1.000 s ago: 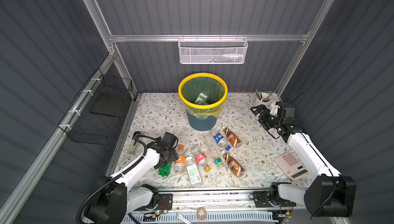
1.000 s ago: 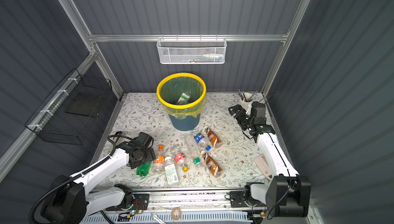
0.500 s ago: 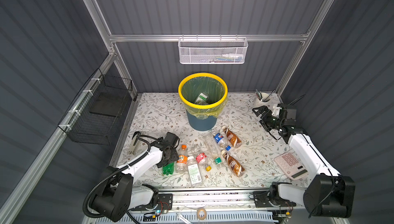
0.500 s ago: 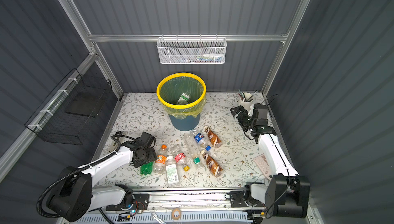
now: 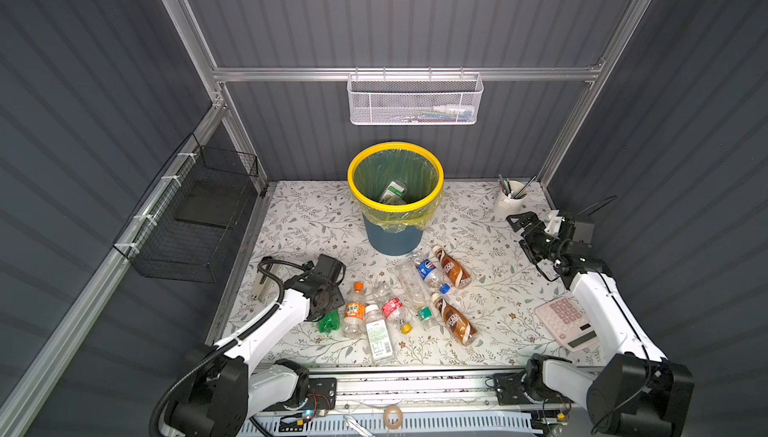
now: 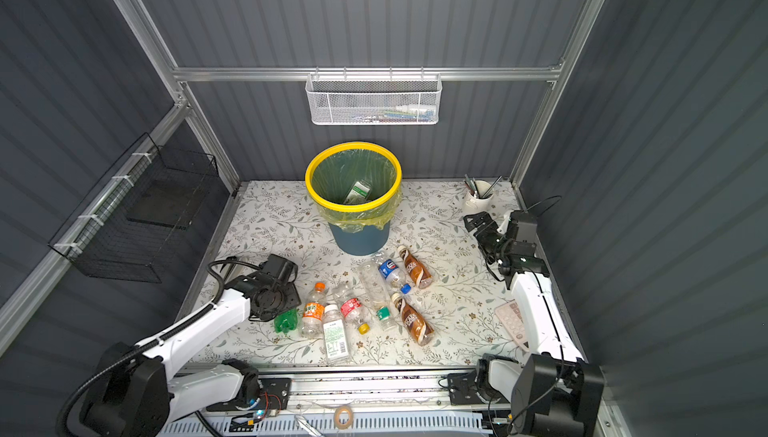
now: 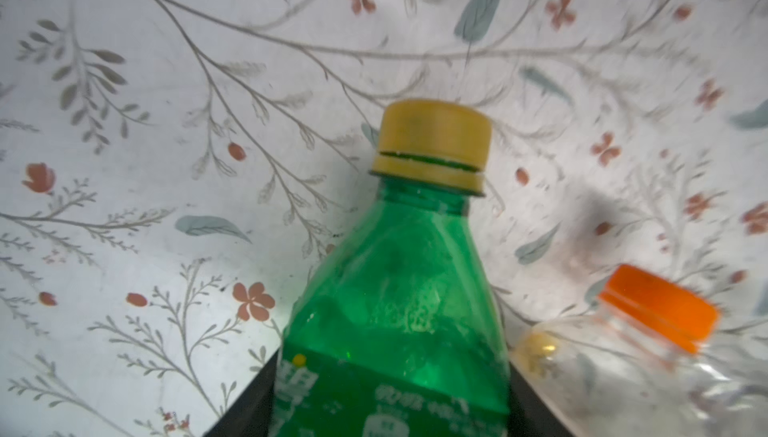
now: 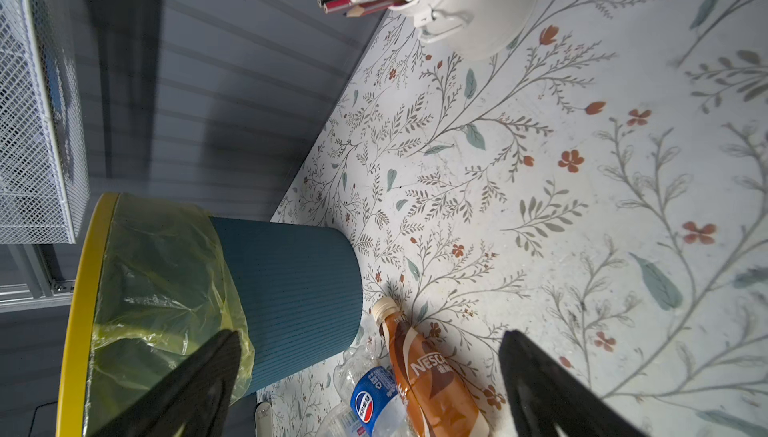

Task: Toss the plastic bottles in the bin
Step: 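Lift the green bottle over the bin and open the left gripper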

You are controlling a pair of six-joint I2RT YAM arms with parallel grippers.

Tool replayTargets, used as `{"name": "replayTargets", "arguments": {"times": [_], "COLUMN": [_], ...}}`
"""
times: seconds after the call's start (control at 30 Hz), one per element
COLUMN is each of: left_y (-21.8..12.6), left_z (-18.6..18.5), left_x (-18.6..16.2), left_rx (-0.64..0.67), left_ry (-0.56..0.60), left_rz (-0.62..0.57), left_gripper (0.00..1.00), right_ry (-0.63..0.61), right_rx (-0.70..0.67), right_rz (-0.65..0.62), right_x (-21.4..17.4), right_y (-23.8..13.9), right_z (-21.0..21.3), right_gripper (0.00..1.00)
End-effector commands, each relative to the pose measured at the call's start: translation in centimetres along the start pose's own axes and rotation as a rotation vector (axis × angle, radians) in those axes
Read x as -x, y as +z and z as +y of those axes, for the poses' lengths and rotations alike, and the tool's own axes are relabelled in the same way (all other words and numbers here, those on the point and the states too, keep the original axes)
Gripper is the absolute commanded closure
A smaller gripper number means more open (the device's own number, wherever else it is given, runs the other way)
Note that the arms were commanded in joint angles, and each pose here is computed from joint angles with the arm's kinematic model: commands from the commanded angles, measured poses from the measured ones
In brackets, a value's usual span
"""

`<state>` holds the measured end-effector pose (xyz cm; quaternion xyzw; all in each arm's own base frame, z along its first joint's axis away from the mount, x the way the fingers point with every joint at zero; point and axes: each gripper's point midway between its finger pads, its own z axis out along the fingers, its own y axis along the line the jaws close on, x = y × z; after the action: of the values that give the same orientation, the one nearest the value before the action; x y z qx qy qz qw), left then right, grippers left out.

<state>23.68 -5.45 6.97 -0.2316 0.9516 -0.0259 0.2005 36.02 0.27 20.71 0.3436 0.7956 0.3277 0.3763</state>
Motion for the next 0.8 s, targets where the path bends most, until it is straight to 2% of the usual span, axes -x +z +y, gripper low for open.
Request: {"name": "replayTargets", "arguments": {"times": [0.0,0.13,0.27,0.37,0.47,0.53,0.57,0.6,0.67,0.77], "left_y": [-3.0,-6.9,-8.3,-9.5,-14.1,-17.9,-21.1,-22.8,-24.4,-25.0], "left_z": [-0.1,-1.2,-3.4,-5.7,-8.9,-11.9,-14.5,-17.2,-21.7,-25.5], "left_x": [4.6,10.8,14.4,17.0,21.6,24.2,25.5,25.7,25.9,26.5], "left_rx": [-0.086,-0.177,-0.274,-0.360,-0.497,-0.555,-0.585,-0.591,-0.640,-0.706], "left_ry": [-0.102,-0.133,-0.143,-0.144,-0.128,-0.059,0.018,0.107,0.209,0.267], "left_rz": [-0.103,-0.224,-0.236,-0.267,-0.408,-0.501,-0.569,-0.595,-0.579,-0.541], "left_gripper": [0.41,0.41,0.39,0.41,0.46,0.48,0.48,0.48,0.47,0.42], "right_ry": [0.003,0.013,0.018,0.024,0.024,0.025,0.027,0.029,0.033,0.032], "right_rx": [0.000,0.006,0.012,0.018,0.033,0.048,0.057,0.069,0.084,0.090], "right_rz": [-0.007,-0.026,-0.033,-0.051,-0.064,-0.059,-0.047,-0.034,-0.006,0.019], "right_x": [0.0,0.2,0.3,0.6,0.8,0.7,0.5,0.4,0.0,-0.5], "right_y": [-0.7,-1.4,-1.9,-2.5,-2.9,-2.9,-2.7,-2.6,-2.3,-2.2], "right_z": [-0.6,-1.0,-1.1,-1.3,-1.1,-0.9,-0.9,-0.7,-0.5,-0.6], "right_gripper": [0.01,0.01,0.01,0.01,0.01,0.01,0.01,0.01,0.01,0.01]}}
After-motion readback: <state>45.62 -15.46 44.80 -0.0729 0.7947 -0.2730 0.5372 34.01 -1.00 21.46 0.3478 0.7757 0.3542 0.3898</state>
